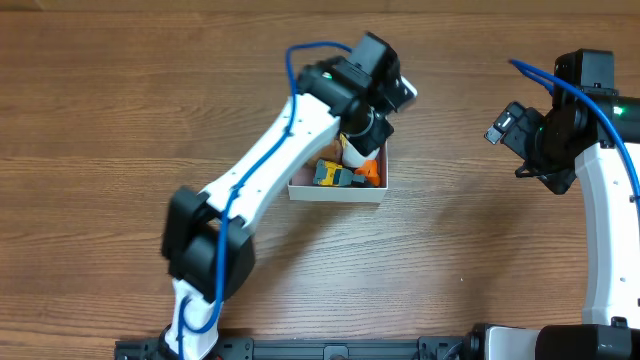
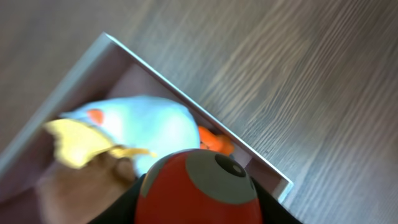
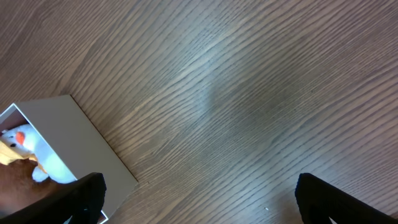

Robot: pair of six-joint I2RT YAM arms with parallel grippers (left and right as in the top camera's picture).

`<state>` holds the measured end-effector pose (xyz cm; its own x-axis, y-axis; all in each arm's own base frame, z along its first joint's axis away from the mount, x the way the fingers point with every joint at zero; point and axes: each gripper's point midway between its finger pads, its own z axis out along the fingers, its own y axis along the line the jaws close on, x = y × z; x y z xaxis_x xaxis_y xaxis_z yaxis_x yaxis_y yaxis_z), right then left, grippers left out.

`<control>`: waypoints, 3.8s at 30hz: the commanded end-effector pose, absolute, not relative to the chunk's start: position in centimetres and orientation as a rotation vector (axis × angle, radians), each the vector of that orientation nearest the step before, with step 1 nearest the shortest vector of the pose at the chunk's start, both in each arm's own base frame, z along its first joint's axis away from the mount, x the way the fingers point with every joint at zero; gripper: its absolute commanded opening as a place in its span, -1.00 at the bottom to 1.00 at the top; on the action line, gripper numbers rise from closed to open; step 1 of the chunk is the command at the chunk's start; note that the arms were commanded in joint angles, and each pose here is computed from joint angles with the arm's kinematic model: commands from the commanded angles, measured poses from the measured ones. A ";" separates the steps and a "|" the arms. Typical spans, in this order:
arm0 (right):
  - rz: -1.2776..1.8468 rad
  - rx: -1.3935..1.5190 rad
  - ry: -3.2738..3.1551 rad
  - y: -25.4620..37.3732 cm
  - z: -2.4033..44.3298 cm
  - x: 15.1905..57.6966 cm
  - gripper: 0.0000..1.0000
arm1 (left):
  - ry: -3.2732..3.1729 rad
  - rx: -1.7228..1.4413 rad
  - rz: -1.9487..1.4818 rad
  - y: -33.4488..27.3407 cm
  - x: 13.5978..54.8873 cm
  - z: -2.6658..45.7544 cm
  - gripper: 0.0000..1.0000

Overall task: Pack container
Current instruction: 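Lower the red ball into the box and open the left gripper, then grasp the yellow cat-face lollipop toy with the left gripper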

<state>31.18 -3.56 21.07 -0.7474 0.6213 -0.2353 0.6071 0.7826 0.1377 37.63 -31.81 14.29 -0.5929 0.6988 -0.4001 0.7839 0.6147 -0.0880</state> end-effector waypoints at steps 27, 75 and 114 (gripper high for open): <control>0.046 0.923 2.738 -3.7 21.0 30.5 1.00 | 3.000 0.922 0.083 -19.0 34.5 13.1 0.33; 0.043 0.928 2.753 -3.6 20.9 30.2 1.00 | 2.705 0.157 0.129 -7.0 33.1 31.6 0.51; 0.053 0.917 2.720 -3.7 21.2 31.0 1.00 | 2.952 0.551 -0.207 -4.8 28.2 -1.6 -0.39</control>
